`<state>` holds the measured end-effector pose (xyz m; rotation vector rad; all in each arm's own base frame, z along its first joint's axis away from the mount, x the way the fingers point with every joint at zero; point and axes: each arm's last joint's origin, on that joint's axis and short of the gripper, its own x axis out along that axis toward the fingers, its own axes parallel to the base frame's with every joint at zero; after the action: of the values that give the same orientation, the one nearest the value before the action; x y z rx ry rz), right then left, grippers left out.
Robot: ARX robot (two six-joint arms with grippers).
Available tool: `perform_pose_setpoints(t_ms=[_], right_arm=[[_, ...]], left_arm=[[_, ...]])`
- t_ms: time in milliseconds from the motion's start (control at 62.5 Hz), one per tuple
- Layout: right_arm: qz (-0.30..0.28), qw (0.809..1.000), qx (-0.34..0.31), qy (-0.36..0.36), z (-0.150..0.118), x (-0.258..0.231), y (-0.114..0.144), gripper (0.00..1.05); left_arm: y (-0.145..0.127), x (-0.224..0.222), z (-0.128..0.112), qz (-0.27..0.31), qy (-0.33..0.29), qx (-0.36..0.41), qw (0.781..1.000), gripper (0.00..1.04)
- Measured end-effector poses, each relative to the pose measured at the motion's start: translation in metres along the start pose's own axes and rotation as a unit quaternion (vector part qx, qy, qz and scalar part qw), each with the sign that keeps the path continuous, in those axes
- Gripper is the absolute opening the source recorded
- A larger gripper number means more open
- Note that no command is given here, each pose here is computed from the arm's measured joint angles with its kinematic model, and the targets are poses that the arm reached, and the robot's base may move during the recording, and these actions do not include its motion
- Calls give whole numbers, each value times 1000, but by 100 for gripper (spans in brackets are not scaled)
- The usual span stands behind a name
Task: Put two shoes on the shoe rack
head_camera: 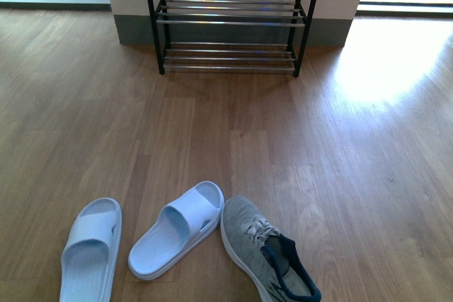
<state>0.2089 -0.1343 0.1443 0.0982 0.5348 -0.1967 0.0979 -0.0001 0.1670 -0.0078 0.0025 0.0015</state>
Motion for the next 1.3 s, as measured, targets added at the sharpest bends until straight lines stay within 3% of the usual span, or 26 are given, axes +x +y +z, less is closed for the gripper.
perform_pose_setpoints(t_ms=[1135, 1183, 1295], right_arm=[[-6, 1000, 1, 2, -1, 0, -1, 3], [-6, 1000, 1, 2, -1, 0, -1, 3], [-6, 1000, 1, 2, -1, 0, -1, 3]], left_arm=[[0, 0, 0, -2, 0, 0, 1000, 95], [0, 0, -1, 21, 13, -8, 1000, 95], [-4, 8, -3, 138, 104, -20, 985, 95]])
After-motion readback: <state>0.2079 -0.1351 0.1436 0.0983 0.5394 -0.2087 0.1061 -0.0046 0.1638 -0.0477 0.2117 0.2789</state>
